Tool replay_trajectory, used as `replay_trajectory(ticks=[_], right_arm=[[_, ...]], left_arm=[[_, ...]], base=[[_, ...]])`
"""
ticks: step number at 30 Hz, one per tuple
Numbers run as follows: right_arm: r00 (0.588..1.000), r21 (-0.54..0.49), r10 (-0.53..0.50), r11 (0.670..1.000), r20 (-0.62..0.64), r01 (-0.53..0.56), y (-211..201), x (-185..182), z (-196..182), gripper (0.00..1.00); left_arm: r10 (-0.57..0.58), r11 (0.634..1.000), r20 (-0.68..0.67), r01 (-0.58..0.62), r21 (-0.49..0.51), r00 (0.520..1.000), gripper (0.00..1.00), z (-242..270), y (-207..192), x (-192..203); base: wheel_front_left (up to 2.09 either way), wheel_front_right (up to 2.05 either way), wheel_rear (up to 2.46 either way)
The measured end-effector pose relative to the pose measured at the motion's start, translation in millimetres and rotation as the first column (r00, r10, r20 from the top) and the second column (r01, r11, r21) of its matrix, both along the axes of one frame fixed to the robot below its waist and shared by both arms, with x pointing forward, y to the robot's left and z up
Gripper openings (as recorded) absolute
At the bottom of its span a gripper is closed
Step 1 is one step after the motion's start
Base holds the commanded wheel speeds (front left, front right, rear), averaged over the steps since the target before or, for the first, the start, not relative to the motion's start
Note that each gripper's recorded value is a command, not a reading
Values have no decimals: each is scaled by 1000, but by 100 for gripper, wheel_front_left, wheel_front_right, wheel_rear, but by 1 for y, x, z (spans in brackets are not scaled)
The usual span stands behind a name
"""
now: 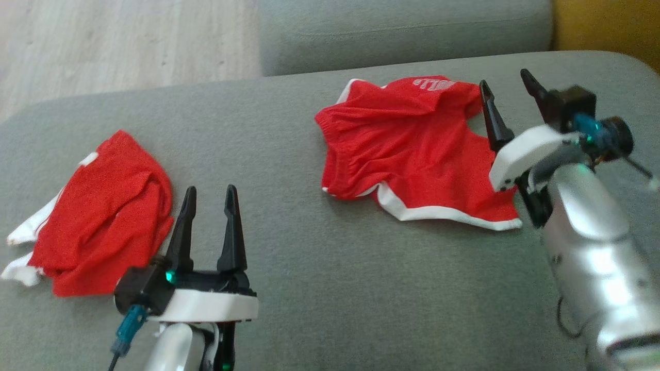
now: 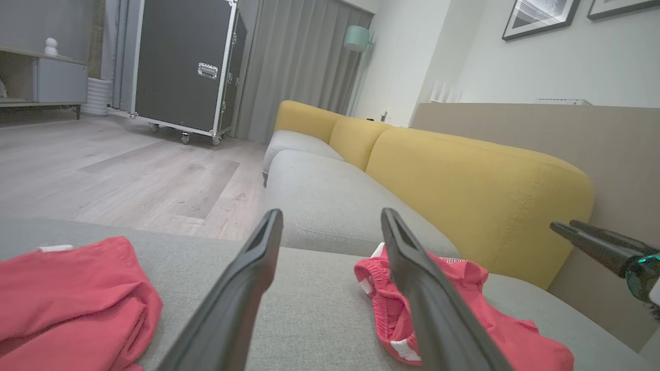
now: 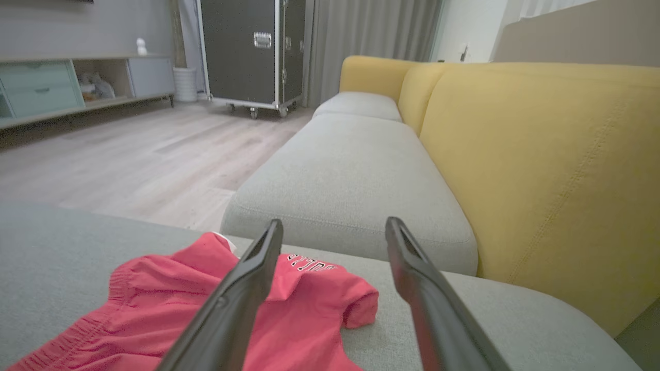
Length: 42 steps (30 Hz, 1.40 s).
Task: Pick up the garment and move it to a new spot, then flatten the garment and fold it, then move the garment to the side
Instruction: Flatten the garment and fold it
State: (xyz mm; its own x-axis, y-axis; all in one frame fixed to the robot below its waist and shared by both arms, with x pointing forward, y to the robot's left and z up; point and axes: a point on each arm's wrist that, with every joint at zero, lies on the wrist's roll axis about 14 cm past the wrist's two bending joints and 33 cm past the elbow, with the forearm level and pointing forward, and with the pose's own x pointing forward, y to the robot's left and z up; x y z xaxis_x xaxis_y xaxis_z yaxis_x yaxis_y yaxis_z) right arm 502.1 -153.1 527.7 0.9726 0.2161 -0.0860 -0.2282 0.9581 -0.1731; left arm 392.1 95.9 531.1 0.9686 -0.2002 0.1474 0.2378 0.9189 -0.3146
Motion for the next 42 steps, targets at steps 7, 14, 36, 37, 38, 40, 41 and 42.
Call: replay_trajectory(ticks=[7, 14, 36, 37, 38, 40, 41, 42], right_arm=[[993, 146, -115, 983, 27, 110, -22, -70, -30, 100], [981, 201, -177, 961, -78, 190, -34, -127, -76, 100], [902, 148, -232, 942, -364, 302, -47, -103, -149, 100], [898, 143, -228, 943, -376, 300, -46, -103, -153, 100], [893, 139, -226, 944, -389, 299, -45, -103, -156, 100], [886, 134, -221, 945, -406, 298, -43, -104, -162, 100], [886, 135, -220, 945, -409, 297, -42, -104, -163, 100], [885, 135, -219, 945, -411, 296, -42, -104, -164, 100]], left_arm=[[-61, 998, 4, 61, 8, 998, 100, 0, -19, -3], [-73, 997, 1, 73, 5, 997, 100, -1, -22, 0], [-47, 999, -76, 48, 21, 996, 100, -32, -9, 10], [-43, 999, -75, 45, 21, 996, 100, -31, -8, 11], [-40, 999, -76, 41, 22, 996, 100, -32, -7, 11], [-35, 999, -80, 37, 22, 996, 100, -33, -5, 11], [-34, 999, -82, 36, 23, 996, 100, -34, -5, 11], [-33, 999, -84, 35, 23, 996, 100, -34, -4, 11]], base=[[0, 0, 0], [0, 0, 0], [0, 0, 0], [0, 0, 0], [0, 0, 0], [0, 0, 0], [0, 0, 0], [0, 0, 0]])
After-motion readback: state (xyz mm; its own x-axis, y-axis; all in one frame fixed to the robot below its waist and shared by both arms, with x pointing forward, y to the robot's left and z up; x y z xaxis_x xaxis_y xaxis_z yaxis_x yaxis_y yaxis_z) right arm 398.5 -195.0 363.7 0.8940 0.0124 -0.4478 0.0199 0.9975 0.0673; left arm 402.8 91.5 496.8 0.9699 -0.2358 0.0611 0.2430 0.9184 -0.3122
